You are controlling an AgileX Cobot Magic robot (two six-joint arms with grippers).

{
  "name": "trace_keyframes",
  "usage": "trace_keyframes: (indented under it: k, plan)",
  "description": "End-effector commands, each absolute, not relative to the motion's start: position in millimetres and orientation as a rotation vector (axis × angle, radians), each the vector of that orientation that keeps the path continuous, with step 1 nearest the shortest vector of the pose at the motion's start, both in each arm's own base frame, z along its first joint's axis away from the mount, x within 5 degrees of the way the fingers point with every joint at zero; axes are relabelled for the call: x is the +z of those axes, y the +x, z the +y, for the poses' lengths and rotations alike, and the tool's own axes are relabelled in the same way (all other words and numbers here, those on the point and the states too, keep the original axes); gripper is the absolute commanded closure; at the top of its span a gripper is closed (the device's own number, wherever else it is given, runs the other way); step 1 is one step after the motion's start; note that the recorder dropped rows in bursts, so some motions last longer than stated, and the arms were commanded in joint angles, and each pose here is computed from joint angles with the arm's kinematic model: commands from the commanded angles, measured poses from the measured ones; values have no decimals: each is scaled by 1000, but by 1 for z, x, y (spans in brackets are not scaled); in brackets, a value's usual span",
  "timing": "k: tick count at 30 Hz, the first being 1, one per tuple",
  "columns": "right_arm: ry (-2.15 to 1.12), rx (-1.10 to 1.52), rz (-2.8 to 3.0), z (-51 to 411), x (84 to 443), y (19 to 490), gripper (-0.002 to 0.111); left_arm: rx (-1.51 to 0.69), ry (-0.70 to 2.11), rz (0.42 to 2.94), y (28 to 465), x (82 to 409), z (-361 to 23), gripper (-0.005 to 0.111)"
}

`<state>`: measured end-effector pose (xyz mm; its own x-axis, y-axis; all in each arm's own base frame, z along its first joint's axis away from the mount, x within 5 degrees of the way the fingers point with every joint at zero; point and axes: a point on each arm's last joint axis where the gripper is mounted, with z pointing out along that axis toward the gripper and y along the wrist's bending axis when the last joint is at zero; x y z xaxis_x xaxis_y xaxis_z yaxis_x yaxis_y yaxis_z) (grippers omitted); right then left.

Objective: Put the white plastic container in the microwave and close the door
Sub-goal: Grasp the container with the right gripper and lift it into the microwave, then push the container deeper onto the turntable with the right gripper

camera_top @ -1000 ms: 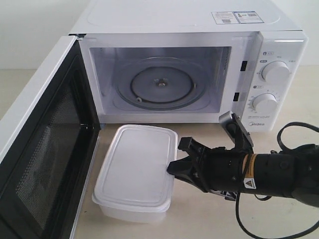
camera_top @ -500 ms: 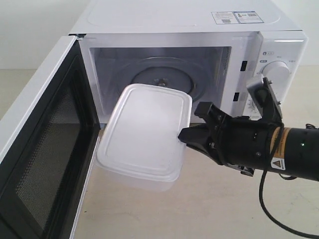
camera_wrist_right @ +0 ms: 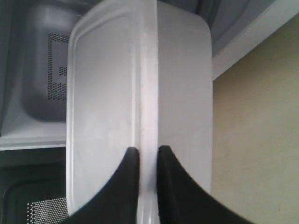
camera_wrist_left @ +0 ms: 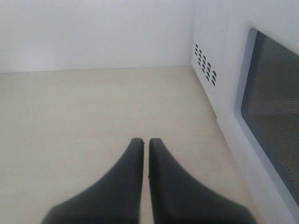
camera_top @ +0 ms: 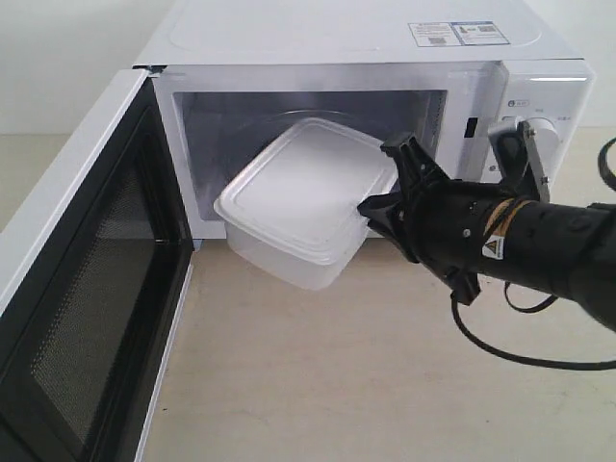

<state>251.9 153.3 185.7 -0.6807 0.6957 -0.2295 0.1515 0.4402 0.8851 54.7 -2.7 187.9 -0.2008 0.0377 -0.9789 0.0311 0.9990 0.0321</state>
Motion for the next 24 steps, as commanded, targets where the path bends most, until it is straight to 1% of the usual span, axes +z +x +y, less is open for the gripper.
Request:
trace_keyframes:
  k: [1, 3, 7, 11, 19, 24]
  plan:
    - [850, 1247, 1971, 175, 178, 252, 108, 7, 48, 1776, 55, 187, -3, 102]
    - [908, 1211, 1903, 182, 176, 249, 108, 7, 48, 1776, 55, 187, -3, 102]
    - [967, 1166, 1797, 186, 183, 251, 108, 7, 48, 1776, 55, 187, -3, 102]
    - [973, 1141, 1756, 196, 189, 257, 108, 7, 48, 1776, 55, 187, -3, 102]
    - [1009, 1145, 1710, 219, 184, 275, 108, 7, 48, 1776, 55, 187, -3, 102]
    - [1014, 1105, 1704, 228, 183, 288, 108, 7, 48, 1776, 55, 187, -3, 102]
